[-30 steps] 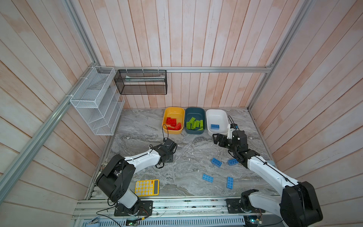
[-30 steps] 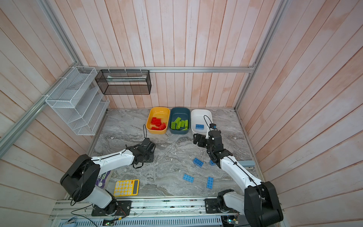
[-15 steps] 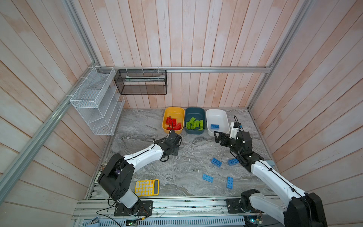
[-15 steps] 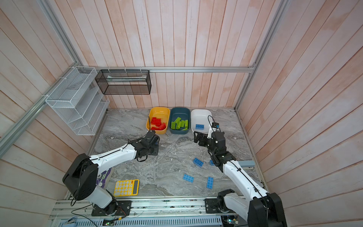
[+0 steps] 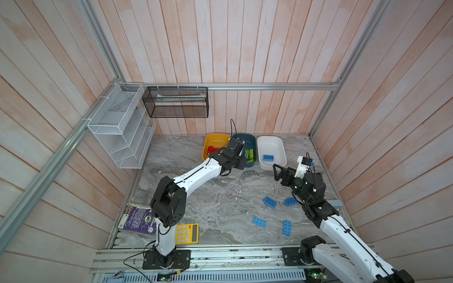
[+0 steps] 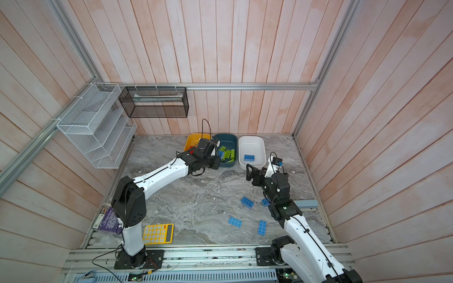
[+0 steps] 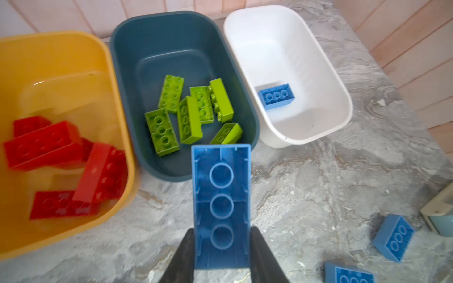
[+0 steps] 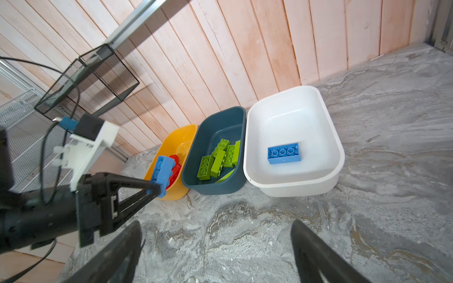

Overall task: Sort the legos into containers by color
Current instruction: Place the lego in the container.

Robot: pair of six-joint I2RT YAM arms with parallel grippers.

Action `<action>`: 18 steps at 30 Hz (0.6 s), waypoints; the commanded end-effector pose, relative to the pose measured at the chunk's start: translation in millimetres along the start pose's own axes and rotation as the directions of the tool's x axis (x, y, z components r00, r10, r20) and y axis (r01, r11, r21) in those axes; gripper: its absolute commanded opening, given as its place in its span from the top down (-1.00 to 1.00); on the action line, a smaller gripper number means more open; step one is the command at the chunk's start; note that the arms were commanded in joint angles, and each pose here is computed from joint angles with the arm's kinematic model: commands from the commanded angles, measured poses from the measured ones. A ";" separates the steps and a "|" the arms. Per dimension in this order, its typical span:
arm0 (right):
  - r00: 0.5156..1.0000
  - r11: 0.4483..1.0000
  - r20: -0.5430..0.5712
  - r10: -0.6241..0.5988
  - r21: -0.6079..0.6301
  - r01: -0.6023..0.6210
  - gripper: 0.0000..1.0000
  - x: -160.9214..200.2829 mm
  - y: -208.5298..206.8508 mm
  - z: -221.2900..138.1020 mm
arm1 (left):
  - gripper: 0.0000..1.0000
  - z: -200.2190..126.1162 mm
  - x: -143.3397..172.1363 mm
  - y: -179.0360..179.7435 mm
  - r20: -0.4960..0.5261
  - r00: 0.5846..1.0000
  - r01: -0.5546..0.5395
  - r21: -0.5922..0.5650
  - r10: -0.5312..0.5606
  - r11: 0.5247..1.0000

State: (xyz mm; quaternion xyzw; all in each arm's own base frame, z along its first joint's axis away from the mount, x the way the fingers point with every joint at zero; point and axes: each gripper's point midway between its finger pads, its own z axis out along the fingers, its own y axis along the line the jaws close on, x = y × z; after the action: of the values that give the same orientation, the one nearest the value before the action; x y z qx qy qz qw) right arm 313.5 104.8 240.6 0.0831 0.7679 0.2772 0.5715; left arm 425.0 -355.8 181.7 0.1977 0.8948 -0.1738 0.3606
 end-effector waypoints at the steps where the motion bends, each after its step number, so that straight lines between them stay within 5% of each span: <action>1: 1.000 1.000 0.001 0.003 0.011 -0.003 -0.90 2.2 -1.9 -4.3 | 0.51 16.9 -19.7 -29.0 0.025 0.997 -0.069 0.109 0.067 0.992; 8: 0.999 1.000 -0.032 -0.025 0.001 0.025 -0.89 5.6 1.5 -15.2 | 0.51 57.6 -50.4 -68.7 0.087 0.990 -0.132 0.236 0.114 0.963; 18: 0.993 0.997 -0.099 -0.058 0.037 0.062 -0.89 12.7 -3.0 -20.8 | 0.48 124.8 -50.7 -82.9 0.086 0.995 -0.082 0.308 0.058 0.948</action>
State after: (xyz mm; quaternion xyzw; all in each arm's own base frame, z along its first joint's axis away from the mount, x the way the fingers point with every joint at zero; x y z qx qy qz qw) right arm 294.2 100.2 227.4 0.0686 0.7959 0.2555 0.5445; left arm 493.3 -489.1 149.3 0.2764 0.8361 -0.2897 0.3750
